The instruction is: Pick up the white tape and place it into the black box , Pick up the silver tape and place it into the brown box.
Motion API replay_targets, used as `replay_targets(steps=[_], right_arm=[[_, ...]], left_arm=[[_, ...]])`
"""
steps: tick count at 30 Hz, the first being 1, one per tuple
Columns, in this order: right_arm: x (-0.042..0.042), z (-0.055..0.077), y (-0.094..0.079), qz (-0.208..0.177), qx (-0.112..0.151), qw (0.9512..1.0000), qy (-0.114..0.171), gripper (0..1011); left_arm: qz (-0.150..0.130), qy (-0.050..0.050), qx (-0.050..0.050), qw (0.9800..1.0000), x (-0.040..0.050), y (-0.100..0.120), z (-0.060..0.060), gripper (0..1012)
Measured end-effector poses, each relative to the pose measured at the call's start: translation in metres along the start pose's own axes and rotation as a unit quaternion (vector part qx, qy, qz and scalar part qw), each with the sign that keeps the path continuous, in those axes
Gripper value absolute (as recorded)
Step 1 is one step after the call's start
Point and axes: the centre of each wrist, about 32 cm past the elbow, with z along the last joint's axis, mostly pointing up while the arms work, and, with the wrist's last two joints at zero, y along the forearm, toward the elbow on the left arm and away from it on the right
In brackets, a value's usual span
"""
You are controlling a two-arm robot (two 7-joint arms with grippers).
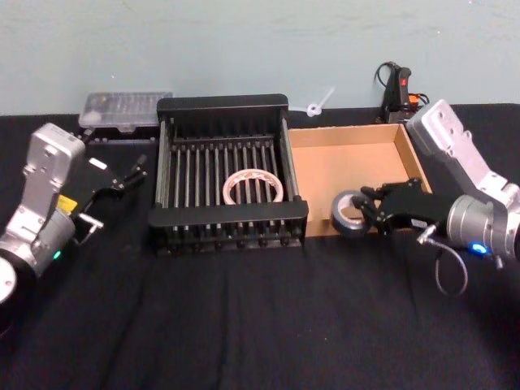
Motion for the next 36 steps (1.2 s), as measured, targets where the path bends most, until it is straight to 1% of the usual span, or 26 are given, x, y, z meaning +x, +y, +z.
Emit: replay_targets(steps=[1, 2, 9, 14, 21, 25, 28, 30, 36], right_arm=[[0.0, 0.0, 0.0, 0.0, 0.0, 1.0, 0.0, 172], [0.002, 0.001, 0.002, -0.005, 0.002, 1.0, 0.001, 172], [0.0092, 0.005, 0.01, -0.029, 0.007, 0.9995, 0.008, 172], [0.0142, 0.006, 0.018, -0.048, 0.004, 0.9987, 0.017, 172], [0.0245, 0.006, 0.03, -0.076, 0.0, 0.9968, 0.024, 172], [0.0272, 0.006, 0.035, -0.087, 0.0, 0.9959, 0.024, 172], [0.0286, 0.005, 0.037, -0.093, 0.005, 0.9954, 0.025, 172], [0.0291, 0.004, 0.039, -0.094, 0.009, 0.9952, 0.026, 172], [0.0293, 0.004, 0.038, -0.095, 0.009, 0.9951, 0.026, 172]], left_arm=[[0.0, 0.0, 0.0, 1.0, 0.0, 0.0, 0.0, 1002], [0.0, 0.0, 0.0, 1.0, 0.0, 0.0, 0.0, 1001], [0.0, 0.0, 0.0, 1.0, 0.0, 0.0, 0.0, 1001], [0.0, 0.0, 0.0, 1.0, 0.0, 0.0, 0.0, 1002], [0.0, 0.0, 0.0, 1.0, 0.0, 0.0, 0.0, 1001], [0.0, 0.0, 0.0, 1.0, 0.0, 0.0, 0.0, 1001], [0.0, 0.0, 0.0, 1.0, 0.0, 0.0, 0.0, 1001], [0.0, 0.0, 0.0, 1.0, 0.0, 0.0, 0.0, 1001], [0.0, 0.0, 0.0, 1.0, 0.0, 0.0, 0.0, 1001]])
